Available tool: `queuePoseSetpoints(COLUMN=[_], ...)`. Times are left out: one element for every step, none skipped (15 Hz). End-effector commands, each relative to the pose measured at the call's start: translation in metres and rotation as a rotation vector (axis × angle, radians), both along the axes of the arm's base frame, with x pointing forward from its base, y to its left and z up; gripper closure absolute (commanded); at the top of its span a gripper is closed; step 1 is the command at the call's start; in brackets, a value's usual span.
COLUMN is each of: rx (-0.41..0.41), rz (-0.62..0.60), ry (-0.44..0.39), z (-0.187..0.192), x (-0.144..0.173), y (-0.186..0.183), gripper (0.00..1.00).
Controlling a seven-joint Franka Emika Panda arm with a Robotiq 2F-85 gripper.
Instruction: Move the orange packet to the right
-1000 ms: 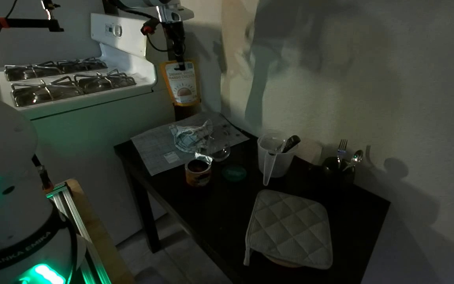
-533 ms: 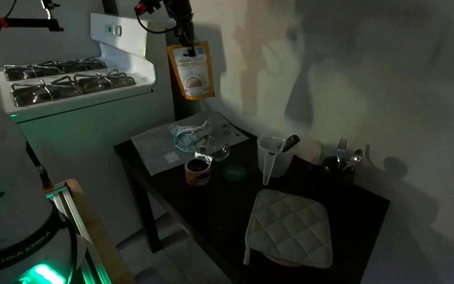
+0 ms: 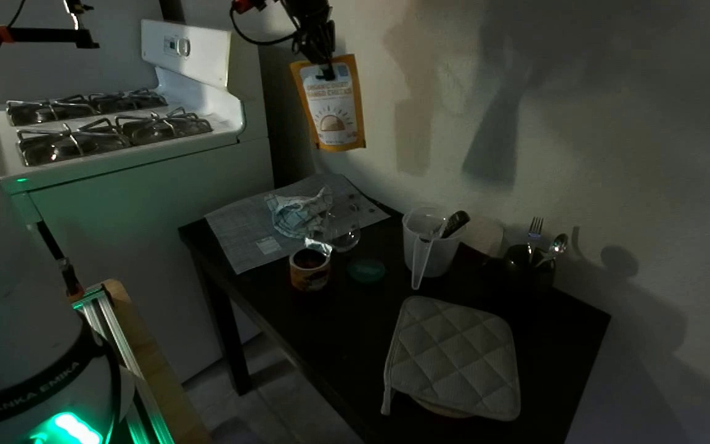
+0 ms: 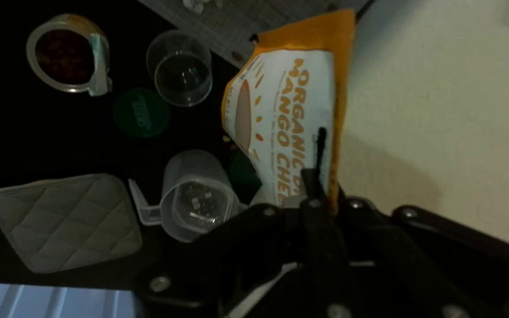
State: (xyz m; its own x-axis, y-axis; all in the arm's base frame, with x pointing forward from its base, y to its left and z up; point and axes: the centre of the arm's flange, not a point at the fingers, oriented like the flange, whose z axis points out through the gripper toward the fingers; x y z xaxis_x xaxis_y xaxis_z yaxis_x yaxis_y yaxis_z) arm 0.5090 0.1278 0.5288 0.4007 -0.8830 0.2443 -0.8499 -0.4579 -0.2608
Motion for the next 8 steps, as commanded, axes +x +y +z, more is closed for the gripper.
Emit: queuePoseSetpoints(rx=[0.014,0.019,0.027,0.038,0.043,0.046,0.046,0.048], rz=[-0.19,-0.241,-0.291,-0.342,-0.393,-0.446,-0.5,-0.555], ry=[-0.067,-0.086,-0.108,-0.124,-0.14,-0.155,-0.168,-0.177], z=[0.04,0.046,0.056,0.061,0.066,0.073,0.07,0.069], x=[-0.009,-0.014,-0.022,-0.026,-0.032,-0.038,-0.047,-0.052], y=[-0.083,-0.103,-0.13,-0.157,-0.186,-0.208,-0.234,-0.257], gripper=[0.99,0.99,0.99,0.99,0.99,0.99,0.99,0.99])
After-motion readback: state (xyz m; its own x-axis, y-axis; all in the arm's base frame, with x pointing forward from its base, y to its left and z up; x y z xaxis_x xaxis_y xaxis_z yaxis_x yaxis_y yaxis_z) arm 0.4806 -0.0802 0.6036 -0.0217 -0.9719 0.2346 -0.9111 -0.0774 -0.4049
